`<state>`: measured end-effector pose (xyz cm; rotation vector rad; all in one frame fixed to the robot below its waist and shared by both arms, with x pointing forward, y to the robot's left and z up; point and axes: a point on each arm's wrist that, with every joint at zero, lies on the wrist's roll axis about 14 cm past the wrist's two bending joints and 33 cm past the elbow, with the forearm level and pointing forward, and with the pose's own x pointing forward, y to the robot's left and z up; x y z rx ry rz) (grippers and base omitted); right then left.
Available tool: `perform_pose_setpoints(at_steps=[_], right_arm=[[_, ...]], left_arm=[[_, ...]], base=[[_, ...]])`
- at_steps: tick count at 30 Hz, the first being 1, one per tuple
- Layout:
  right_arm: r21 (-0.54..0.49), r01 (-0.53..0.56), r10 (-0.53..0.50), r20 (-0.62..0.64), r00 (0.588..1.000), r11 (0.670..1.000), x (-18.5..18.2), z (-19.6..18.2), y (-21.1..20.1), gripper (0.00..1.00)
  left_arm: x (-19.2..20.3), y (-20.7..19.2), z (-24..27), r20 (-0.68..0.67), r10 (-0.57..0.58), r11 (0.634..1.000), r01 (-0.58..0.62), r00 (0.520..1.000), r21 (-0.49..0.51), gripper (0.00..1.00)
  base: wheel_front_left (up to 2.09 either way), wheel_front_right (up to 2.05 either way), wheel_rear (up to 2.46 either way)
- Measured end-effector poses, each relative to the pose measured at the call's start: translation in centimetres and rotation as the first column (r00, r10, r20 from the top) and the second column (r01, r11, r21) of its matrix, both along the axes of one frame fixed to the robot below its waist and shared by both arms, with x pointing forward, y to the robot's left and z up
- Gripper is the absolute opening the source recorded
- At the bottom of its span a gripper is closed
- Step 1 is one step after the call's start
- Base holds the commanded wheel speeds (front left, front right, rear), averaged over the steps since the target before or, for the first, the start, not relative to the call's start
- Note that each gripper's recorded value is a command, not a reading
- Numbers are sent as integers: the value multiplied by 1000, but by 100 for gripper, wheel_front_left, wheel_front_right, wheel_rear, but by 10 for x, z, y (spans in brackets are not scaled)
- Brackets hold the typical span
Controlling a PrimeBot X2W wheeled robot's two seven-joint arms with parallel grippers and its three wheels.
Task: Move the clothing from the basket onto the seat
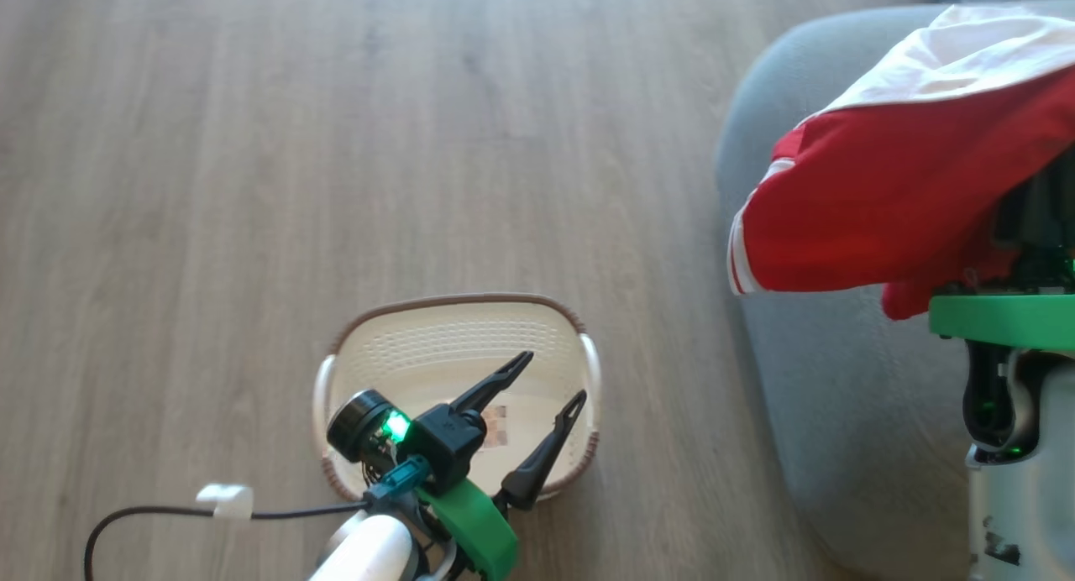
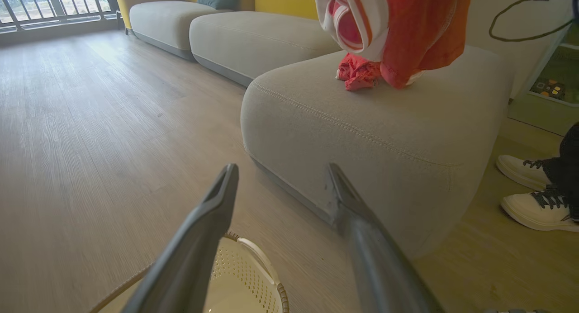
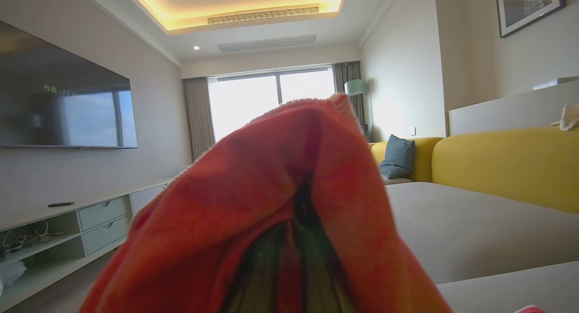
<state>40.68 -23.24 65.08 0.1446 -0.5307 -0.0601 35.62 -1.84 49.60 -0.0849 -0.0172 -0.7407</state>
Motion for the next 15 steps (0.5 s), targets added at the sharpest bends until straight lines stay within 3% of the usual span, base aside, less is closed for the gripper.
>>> perform_pose_setpoints(at_steps=[15], right_arm=[[-9, 283, -283, -1, 959, 959, -66, 2, -89, 0]], left_arm=[[-19, -77, 14, 48, -263, 963, 265, 964, -51, 100]], base=[[0, 0, 0]])
